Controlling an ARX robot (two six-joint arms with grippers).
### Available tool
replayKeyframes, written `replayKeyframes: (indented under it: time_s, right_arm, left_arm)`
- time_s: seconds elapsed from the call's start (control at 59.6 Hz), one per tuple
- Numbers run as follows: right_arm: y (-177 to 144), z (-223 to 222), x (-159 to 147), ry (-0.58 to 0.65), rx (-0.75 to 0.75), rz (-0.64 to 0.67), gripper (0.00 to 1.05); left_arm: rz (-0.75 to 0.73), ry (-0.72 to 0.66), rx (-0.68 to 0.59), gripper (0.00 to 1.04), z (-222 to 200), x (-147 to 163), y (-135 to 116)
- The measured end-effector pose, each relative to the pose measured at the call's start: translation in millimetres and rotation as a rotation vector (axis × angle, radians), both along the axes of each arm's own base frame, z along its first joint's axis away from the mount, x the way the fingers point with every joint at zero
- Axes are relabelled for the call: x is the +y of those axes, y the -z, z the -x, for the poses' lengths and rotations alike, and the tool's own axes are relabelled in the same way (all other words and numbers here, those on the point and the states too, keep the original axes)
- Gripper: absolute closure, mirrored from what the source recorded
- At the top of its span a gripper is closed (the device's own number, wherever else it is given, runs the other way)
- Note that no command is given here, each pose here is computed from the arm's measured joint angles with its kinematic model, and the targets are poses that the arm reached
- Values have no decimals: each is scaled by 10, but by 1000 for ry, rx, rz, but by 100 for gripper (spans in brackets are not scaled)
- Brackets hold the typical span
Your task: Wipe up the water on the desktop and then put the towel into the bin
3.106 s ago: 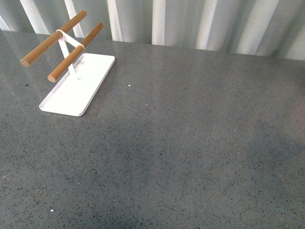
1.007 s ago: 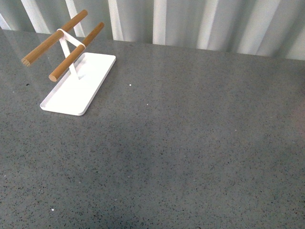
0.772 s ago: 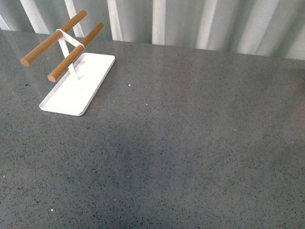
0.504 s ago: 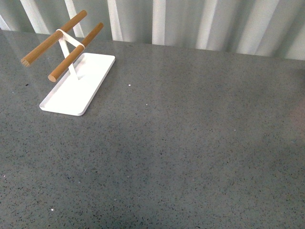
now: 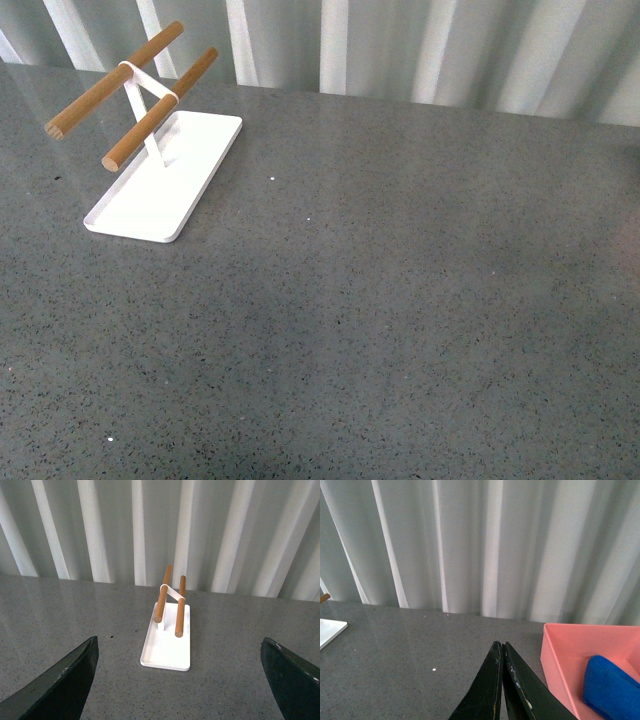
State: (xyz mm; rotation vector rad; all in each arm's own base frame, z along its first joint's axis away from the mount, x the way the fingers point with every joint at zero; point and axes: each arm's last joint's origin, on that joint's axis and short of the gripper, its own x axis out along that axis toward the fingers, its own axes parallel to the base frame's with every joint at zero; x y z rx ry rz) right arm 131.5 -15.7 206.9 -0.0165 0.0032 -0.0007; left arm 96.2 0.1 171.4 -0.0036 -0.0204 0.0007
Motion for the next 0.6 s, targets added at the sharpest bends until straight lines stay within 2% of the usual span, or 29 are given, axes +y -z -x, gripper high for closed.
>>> replayKeyframes:
  time_s: [0.168, 0.269, 0.604]
  right_arm:
    - [123, 64, 84, 32, 2, 0, 102]
    - [171, 93, 150, -6, 0, 0, 102]
    - [278, 174, 154, -2, -3, 0, 102]
  left_arm:
    - [0, 0, 0, 7, 0, 0, 0]
    - [0, 0, 0, 7, 0, 0, 0]
    - [0, 0, 0, 7, 0, 0, 0]
